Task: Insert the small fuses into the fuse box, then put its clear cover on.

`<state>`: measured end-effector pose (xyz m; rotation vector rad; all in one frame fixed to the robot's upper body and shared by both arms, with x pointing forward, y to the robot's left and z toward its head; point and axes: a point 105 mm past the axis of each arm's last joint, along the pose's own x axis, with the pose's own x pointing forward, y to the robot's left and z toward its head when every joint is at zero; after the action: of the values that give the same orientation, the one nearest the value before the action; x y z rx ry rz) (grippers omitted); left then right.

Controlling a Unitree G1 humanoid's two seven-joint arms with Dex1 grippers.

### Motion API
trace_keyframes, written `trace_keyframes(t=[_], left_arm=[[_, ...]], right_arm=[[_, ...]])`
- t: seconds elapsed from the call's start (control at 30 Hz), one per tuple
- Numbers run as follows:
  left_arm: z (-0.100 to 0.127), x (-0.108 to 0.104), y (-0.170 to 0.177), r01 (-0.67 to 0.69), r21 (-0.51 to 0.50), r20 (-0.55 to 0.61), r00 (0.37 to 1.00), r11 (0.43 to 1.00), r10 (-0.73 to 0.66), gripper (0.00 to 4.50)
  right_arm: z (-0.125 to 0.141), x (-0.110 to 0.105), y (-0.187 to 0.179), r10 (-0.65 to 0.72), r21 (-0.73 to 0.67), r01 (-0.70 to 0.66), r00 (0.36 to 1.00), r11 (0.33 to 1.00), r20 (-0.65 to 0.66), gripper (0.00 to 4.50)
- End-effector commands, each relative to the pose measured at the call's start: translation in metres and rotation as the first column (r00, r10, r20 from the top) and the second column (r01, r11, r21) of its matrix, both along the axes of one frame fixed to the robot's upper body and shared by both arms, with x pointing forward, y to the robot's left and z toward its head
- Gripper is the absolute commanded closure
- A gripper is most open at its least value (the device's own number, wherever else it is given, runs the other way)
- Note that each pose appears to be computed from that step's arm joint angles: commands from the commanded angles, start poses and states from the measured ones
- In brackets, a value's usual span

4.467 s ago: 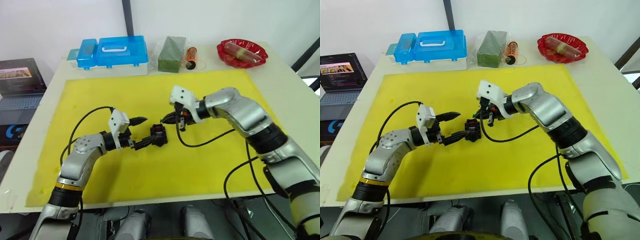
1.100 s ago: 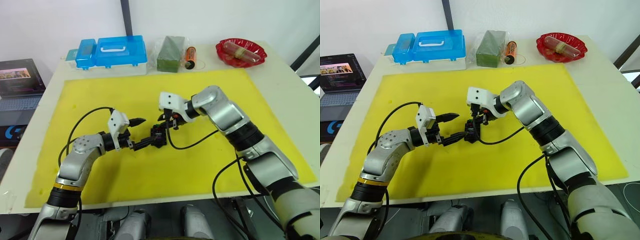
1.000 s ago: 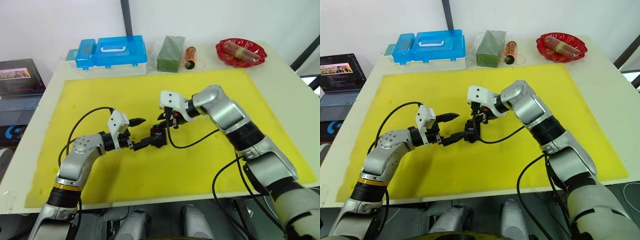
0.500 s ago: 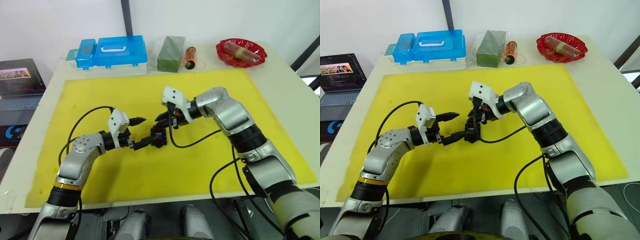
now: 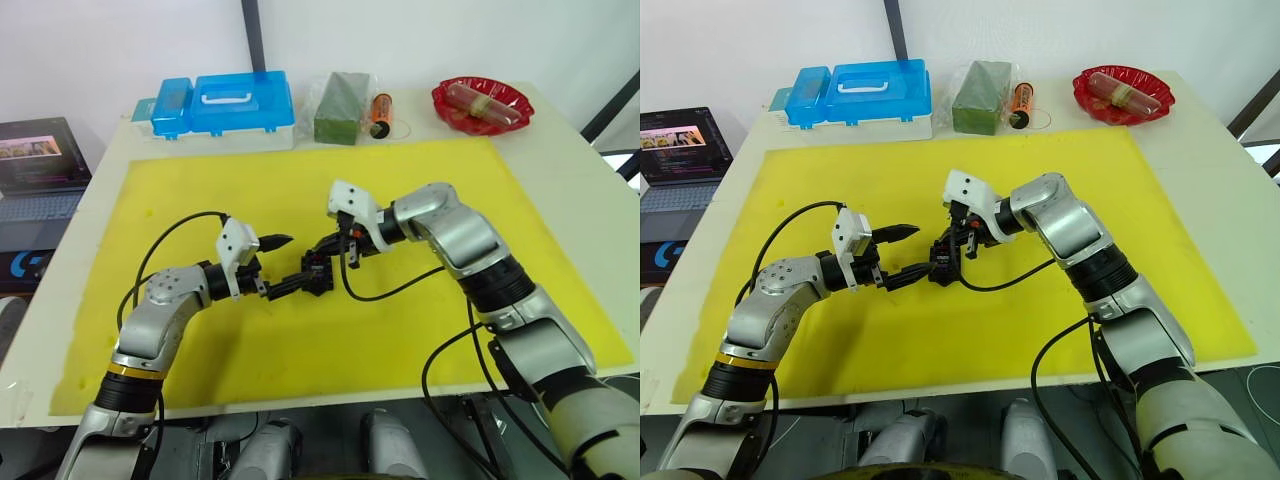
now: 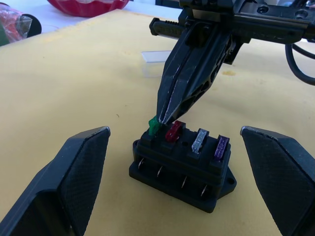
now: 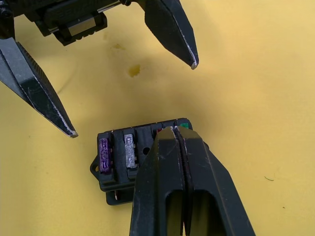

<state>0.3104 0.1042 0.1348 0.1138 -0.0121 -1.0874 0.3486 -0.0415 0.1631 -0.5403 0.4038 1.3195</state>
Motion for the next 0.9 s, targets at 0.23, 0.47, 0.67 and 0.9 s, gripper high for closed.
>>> trace_keyframes(t=[0.23, 0.47, 0.67, 0.9], left_arm=[[0.008, 0.000, 0.003, 0.000, 0.005, 0.039, 0.999, 1.000, 0.000, 0.00], [0.008, 0.000, 0.003, 0.002, 0.006, 0.041, 0.999, 1.000, -0.002, 0.00], [0.008, 0.000, 0.004, 0.001, 0.009, 0.040, 0.999, 1.000, -0.001, 0.00], [0.008, -0.001, 0.005, 0.001, 0.011, 0.040, 0.999, 1.000, -0.001, 0.00]], right_arm=[[0.022, -0.007, 0.006, 0.046, 0.058, -0.047, 0.999, 0.997, 0.008, 4.48], [0.023, -0.002, 0.006, 0.016, 0.075, -0.017, 1.000, 0.997, 0.016, 4.48], [0.028, 0.003, 0.008, -0.002, 0.110, 0.001, 1.000, 0.994, 0.014, 4.48], [0.019, 0.004, 0.006, -0.006, 0.071, 0.004, 1.000, 0.997, 0.025, 4.48]])
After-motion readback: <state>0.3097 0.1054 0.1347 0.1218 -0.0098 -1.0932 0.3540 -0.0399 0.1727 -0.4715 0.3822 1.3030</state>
